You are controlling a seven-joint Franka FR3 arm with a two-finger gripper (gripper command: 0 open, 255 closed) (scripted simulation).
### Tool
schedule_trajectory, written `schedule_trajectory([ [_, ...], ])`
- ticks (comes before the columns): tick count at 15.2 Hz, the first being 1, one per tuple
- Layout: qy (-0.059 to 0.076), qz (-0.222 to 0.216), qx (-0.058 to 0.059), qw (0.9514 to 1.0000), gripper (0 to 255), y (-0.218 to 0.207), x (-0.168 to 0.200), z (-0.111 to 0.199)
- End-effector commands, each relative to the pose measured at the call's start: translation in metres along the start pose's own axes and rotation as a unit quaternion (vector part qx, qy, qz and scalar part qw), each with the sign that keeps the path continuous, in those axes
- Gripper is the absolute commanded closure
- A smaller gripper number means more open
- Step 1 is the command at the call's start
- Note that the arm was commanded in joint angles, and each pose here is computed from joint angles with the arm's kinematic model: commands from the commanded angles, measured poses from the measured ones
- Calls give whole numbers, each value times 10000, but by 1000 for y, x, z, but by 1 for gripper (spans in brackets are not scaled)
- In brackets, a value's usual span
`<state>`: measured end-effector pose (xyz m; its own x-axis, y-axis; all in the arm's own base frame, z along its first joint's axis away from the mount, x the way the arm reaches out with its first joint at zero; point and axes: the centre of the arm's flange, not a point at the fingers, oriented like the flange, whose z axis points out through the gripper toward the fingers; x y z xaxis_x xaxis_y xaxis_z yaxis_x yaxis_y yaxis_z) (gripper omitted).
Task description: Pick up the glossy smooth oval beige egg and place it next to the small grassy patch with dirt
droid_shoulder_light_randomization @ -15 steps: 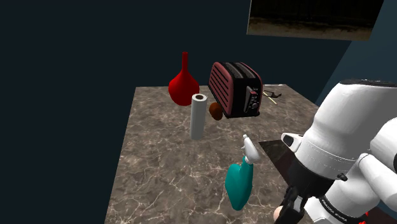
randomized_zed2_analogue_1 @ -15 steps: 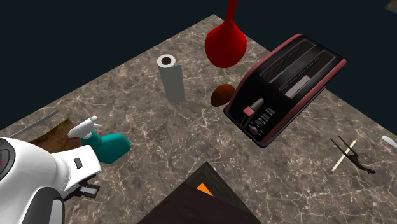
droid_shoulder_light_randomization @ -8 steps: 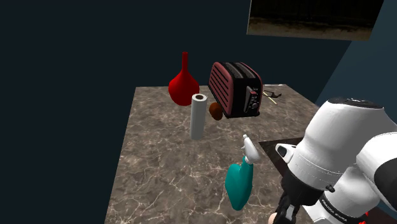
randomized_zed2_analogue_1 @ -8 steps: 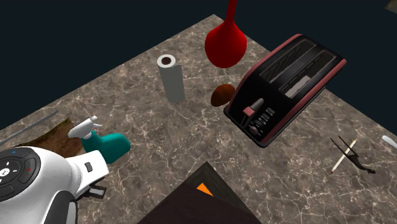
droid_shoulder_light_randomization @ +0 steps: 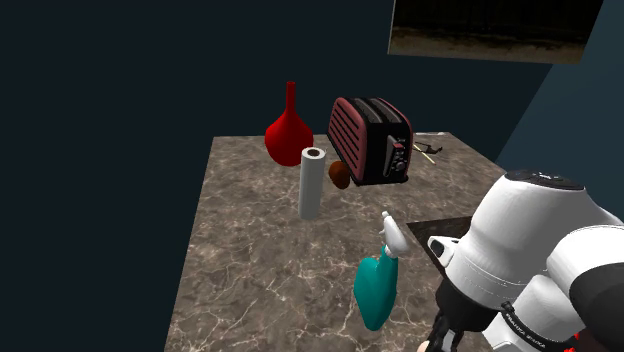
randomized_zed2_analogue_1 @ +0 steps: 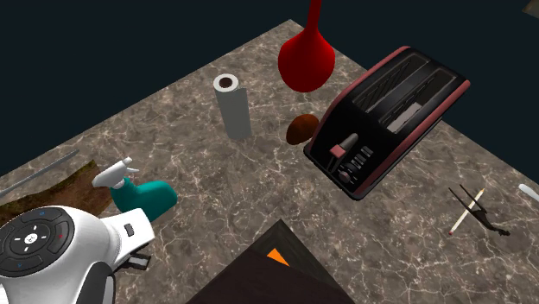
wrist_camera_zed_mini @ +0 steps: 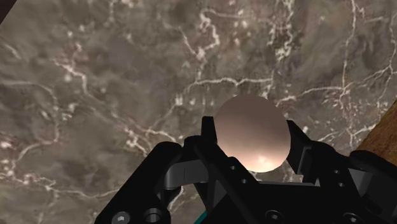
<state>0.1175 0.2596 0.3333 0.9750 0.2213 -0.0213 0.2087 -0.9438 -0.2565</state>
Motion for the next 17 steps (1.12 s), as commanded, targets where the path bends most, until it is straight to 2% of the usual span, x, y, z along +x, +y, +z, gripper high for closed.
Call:
schedule_trajectory([
  [1, 1, 0, 1, 10000, 255, 0, 0, 0],
  [3, 1, 0, 1, 10000, 255, 0, 0, 0],
  [4, 1, 0, 1, 10000, 0, 0, 0, 0],
  [9, 1, 0, 1, 10000, 0, 0, 0, 0],
  [13, 1, 0, 1, 10000, 0, 0, 0, -50],
  [17, 1, 0, 1, 10000, 0, 0, 0, -50],
])
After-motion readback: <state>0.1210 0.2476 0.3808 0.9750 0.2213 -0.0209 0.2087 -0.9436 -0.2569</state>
